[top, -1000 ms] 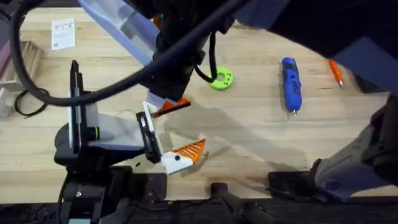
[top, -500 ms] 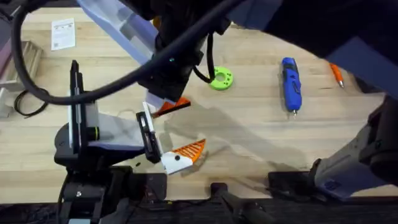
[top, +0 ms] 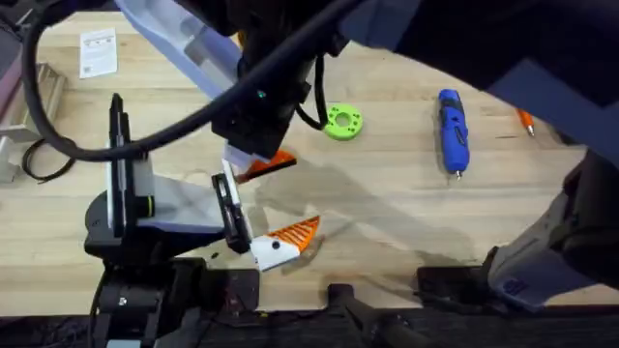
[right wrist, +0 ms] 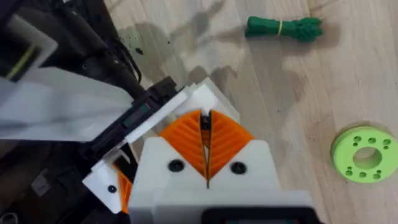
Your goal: Pick up the gripper from the table and insert it into the empty holder that is missing its gripper. Then pick up a screw, insert it into the mounting hole, and use the screwdriver to tighten it. Finally, clean up the table by picking up the vegetable and placing it into the bucket.
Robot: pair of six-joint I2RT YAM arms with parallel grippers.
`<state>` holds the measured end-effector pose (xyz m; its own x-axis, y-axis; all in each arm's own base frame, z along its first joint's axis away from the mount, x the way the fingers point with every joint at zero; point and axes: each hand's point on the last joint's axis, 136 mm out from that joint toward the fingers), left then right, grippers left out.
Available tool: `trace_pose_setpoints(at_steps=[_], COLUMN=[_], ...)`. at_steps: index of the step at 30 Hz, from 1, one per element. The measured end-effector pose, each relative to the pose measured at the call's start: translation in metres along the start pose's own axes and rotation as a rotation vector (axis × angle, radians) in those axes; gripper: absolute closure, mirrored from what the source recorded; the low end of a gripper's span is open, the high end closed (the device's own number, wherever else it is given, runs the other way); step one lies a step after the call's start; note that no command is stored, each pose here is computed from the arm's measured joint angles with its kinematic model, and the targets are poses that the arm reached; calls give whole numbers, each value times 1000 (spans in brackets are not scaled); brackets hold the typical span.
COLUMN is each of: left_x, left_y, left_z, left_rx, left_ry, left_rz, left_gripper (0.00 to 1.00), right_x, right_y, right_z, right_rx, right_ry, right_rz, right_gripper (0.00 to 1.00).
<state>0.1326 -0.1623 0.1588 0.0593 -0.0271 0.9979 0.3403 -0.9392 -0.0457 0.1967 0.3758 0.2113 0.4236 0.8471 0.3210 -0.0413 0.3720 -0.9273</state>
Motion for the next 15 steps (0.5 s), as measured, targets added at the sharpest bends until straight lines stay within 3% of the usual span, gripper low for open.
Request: trace_pose_setpoints(at_steps=[9,10,15], left_x=[0,0,0], left_y=[0,0,0], left_z=[0,0,0], left_rx=[0,0,-1], left_ry=[0,0,1], left_rz=[0,0,0], left_gripper=[15,15,15], right_x=[0,0,0], right_y=[0,0,0], right_z=[0,0,-1], right_rx=[0,0,-5], right_ry=[0,5,3], right_rz=[0,0,-1], right_gripper=[996,950,251])
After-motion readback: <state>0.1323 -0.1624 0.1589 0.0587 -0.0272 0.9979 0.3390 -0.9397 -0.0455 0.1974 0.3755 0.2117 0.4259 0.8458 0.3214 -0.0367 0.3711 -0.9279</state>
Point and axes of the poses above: each hand's point on the last joint's axis, 136 mm out from that joint toward the fingers, its own y axis out along the fingers, its own z axis along the line the jaws close on, x = y × z, and after that the axes turned 3 degrees about y, right-handed
